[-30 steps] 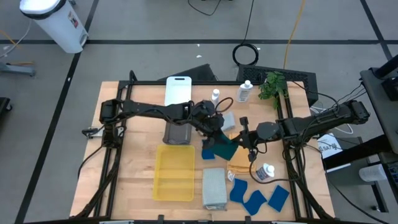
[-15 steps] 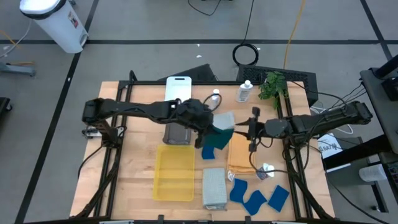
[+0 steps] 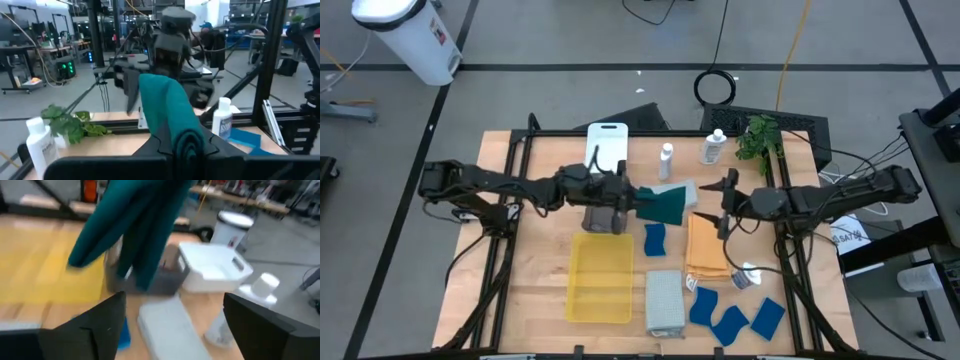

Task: Pick & Place Kitchen Items
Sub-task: Put the green towel into the yellow bin

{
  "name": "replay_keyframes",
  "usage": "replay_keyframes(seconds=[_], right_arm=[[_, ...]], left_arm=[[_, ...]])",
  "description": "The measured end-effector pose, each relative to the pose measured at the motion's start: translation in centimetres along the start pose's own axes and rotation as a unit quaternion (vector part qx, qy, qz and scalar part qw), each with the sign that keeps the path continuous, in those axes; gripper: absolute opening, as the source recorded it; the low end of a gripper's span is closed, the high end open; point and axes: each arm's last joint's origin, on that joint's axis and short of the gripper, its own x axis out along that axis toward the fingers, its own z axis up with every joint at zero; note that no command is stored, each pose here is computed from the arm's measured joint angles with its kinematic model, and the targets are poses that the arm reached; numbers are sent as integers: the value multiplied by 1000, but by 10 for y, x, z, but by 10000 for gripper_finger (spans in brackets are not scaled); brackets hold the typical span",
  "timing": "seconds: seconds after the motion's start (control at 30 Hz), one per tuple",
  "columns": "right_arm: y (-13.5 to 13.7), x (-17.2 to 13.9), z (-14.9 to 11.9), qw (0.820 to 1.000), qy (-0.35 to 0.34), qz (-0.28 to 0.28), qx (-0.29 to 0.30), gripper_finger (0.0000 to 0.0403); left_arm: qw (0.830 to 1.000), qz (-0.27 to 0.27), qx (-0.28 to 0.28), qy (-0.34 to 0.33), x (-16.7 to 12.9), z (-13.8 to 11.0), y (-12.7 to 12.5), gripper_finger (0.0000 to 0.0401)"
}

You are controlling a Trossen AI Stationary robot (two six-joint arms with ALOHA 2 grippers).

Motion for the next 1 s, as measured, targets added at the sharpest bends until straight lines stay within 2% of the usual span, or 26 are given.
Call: replay_keyframes(seconds=[0.07, 0.17, 0.23, 0.43, 0.63, 0.8, 0.9, 1.0], right_arm=[[-3, 6, 1, 1000, -21, 4, 12, 312], [-4, 17, 0, 998, -36, 45, 32, 315], [-4, 25, -2, 996, -39, 74, 39, 315], [-1, 45, -8, 992, -38, 110, 41, 314], [-3, 47, -7, 988, -50, 138, 45, 312], [-3, 41, 1, 972, -82, 207, 77, 311], [0, 41, 3, 957, -93, 256, 98, 310], [5, 46, 3, 952, -97, 267, 111, 309]], left_arm=[[1000, 1, -4, -6, -2, -3, 0, 12], [1000, 4, -7, -3, -2, -5, 0, 12], [1000, 3, -7, -4, -2, -4, -1, 12], [1000, 1, -9, -1, -2, -5, -2, 12], [999, -46, -16, 7, -2, -7, -5, 12], [996, -87, -23, 7, -2, -7, -9, 12], [996, -81, -24, 7, -2, -7, -10, 12], [998, -61, -23, 8, -2, -7, -8, 12]])
